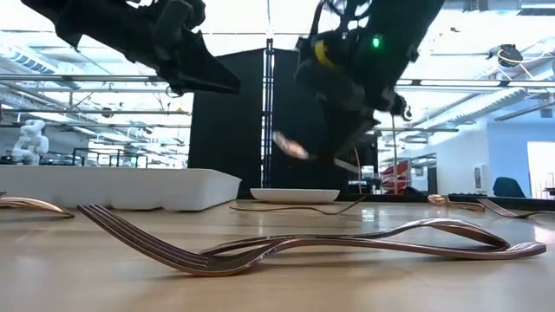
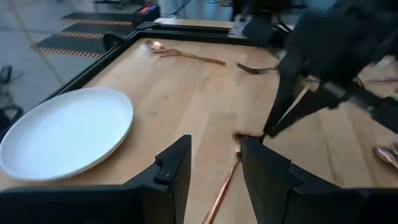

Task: Sort silverware
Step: Put the spoon on the silverware tray

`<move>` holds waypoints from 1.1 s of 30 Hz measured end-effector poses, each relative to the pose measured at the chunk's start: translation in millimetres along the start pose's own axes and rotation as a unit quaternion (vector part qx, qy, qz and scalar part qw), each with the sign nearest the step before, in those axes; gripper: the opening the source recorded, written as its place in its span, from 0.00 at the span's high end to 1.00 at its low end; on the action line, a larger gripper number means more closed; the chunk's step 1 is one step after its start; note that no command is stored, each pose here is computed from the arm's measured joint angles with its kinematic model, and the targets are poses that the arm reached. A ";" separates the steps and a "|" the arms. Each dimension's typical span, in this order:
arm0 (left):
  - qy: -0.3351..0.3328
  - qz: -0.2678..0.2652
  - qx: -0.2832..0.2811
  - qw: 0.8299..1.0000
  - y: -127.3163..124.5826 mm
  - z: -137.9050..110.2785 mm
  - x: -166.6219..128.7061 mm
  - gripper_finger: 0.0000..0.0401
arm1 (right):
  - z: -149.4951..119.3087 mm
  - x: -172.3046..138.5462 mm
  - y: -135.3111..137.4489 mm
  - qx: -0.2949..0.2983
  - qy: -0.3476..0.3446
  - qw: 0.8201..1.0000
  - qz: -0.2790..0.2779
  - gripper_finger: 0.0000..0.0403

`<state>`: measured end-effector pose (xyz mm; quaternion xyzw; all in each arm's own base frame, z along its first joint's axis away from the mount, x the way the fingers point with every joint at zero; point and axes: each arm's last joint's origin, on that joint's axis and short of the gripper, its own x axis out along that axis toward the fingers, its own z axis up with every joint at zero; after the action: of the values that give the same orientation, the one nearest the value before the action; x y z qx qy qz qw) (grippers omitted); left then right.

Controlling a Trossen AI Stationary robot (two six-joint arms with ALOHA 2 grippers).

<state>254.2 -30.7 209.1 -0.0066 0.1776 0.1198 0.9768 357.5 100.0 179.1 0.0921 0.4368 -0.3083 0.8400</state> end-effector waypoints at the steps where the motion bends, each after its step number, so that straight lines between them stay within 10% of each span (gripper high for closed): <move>1: 0.001 0.005 -0.007 1.000 1.8 0.0 0.6 0.66 | 3.4 -5.2 -3.4 0.001 -0.012 1.000 -0.007 1.00; 16: -0.154 -0.013 -0.120 0.981 -3.1 7.6 35.0 0.66 | 66.8 -45.1 -21.8 0.031 -0.227 0.973 -0.001 1.00; 33: -0.159 0.018 -0.095 0.982 -3.4 2.0 41.6 0.66 | 71.7 -43.7 -23.6 0.009 -0.234 0.972 -0.004 1.00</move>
<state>293.6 -24.2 196.3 -0.0766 0.0076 0.1536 0.9851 373.1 70.0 259.5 0.0234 0.2256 -0.3283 0.9169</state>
